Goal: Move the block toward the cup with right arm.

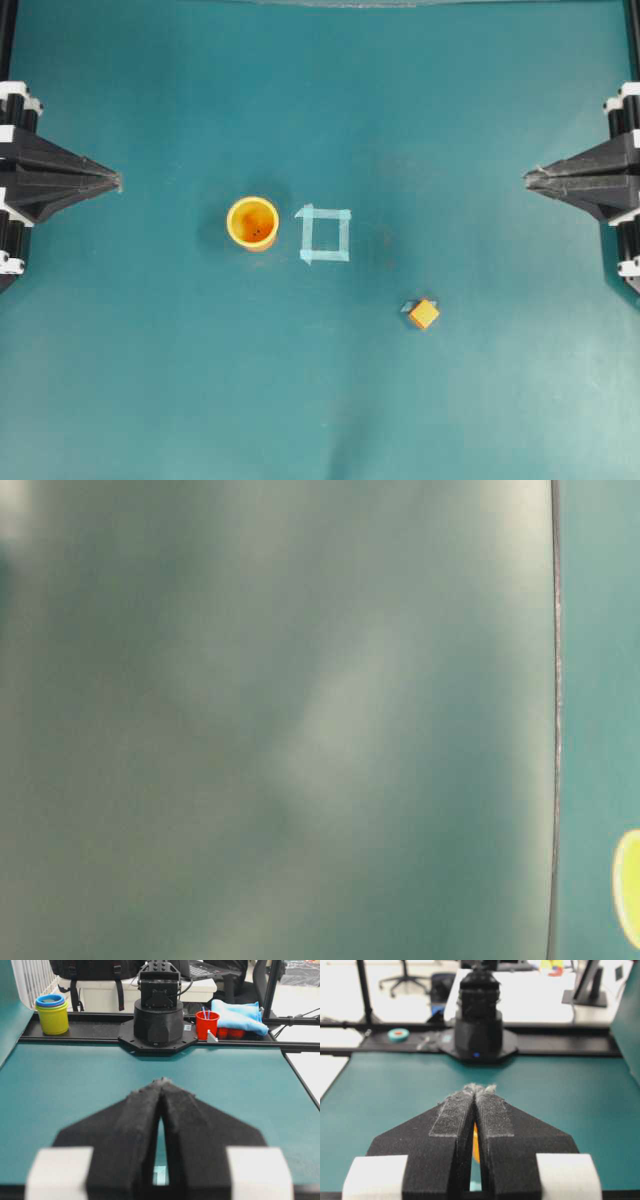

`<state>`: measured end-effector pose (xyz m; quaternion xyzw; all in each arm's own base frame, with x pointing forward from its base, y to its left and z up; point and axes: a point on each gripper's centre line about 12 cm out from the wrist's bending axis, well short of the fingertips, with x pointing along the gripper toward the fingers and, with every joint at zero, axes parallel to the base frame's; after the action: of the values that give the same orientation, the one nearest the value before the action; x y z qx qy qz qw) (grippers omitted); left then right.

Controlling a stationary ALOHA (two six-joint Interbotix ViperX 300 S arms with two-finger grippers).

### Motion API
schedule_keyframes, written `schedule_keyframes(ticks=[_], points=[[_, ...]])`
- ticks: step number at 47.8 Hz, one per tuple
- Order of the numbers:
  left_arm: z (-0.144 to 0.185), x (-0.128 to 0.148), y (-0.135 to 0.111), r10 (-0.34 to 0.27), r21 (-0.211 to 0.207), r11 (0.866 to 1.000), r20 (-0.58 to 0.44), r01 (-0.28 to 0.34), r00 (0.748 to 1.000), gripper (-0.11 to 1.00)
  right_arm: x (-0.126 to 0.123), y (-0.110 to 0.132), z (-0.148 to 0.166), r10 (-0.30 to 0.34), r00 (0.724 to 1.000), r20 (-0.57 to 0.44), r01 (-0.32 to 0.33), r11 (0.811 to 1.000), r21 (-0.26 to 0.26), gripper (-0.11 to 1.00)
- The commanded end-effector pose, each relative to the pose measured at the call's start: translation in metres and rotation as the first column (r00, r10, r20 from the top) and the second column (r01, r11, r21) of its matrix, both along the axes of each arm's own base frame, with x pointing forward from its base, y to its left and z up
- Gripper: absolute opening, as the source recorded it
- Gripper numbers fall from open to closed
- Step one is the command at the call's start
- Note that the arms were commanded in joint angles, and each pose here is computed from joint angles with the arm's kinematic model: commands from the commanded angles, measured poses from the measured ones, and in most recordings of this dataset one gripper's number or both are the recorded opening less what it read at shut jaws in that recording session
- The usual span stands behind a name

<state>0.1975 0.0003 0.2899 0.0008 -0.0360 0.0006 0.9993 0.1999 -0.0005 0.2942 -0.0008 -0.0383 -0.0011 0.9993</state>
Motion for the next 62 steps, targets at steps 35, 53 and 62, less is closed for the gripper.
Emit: schedule_keyframes(ticks=[35, 53, 62], points=[[0.012, -0.001, 0.000, 0.000, -0.002, 1.000, -0.008, 0.000, 1.000, 0.00, 0.010, -0.001, 0.003, -0.003, 1.000, -0.023, 0.003, 1.000, 0.006, 0.43], [0.010, 0.000, 0.000, 0.000, 0.000, 1.000, -0.015, 0.000, 1.000, 0.00, 0.026, -0.001, -0.023, -0.002, 0.991, -0.136, 0.006, 0.999, 0.034, 0.60], [0.010, 0.000, 0.000, -0.001, -0.002, 1.000, -0.017, 0.001, 1.000, 0.00, 0.047, -0.001, -0.059, 0.003, 0.958, -0.288, 0.027, 0.995, 0.100, 0.60]])
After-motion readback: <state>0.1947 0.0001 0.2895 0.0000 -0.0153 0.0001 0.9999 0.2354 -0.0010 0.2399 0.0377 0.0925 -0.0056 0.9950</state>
